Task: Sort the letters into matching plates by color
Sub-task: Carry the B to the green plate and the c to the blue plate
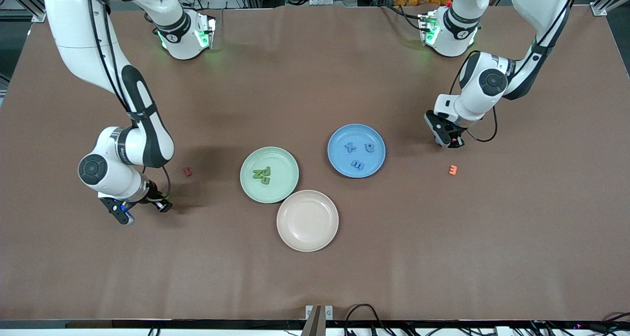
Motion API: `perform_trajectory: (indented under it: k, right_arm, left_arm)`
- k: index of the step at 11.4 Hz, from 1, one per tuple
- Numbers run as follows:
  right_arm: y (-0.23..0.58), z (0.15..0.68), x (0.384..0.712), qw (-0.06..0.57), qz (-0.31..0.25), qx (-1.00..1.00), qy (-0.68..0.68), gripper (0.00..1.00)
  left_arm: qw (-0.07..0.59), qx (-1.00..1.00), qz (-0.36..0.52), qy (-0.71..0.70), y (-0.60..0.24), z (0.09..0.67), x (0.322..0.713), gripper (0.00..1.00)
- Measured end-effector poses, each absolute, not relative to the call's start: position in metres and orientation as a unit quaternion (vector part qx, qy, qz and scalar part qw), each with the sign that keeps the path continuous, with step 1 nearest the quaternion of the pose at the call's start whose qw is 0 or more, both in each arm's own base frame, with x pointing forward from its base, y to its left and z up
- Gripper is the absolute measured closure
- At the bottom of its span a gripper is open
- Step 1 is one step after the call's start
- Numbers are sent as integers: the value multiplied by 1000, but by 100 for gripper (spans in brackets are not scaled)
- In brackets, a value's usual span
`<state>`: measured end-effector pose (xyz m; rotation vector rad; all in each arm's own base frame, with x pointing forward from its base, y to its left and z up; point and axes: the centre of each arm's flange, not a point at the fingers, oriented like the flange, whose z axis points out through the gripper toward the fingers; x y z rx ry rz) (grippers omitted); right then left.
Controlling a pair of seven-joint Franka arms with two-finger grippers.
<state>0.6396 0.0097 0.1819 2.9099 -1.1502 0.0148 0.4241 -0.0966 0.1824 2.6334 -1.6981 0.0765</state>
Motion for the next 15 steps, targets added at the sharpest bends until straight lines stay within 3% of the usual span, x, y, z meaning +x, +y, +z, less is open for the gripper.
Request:
perform_trajectory:
  k: [2, 5, 9, 15]
  right_arm:
    - [10, 178, 636, 6, 7, 932, -363, 51]
    - [9, 175, 633, 5, 15, 934, -356, 52]
    - [9, 176, 634, 3, 19, 936, -352, 71]
    - [9, 177, 633, 3, 20, 939, -344, 72]
  left_arm:
    - [-2, 849, 40, -528, -100, 192, 438, 65]
    - [-7, 854, 60, -517, -117, 205, 453, 65]
    - [-6, 865, 51, -499, -151, 218, 462, 65]
    - [-11, 887, 33, -461, -202, 247, 478, 65]
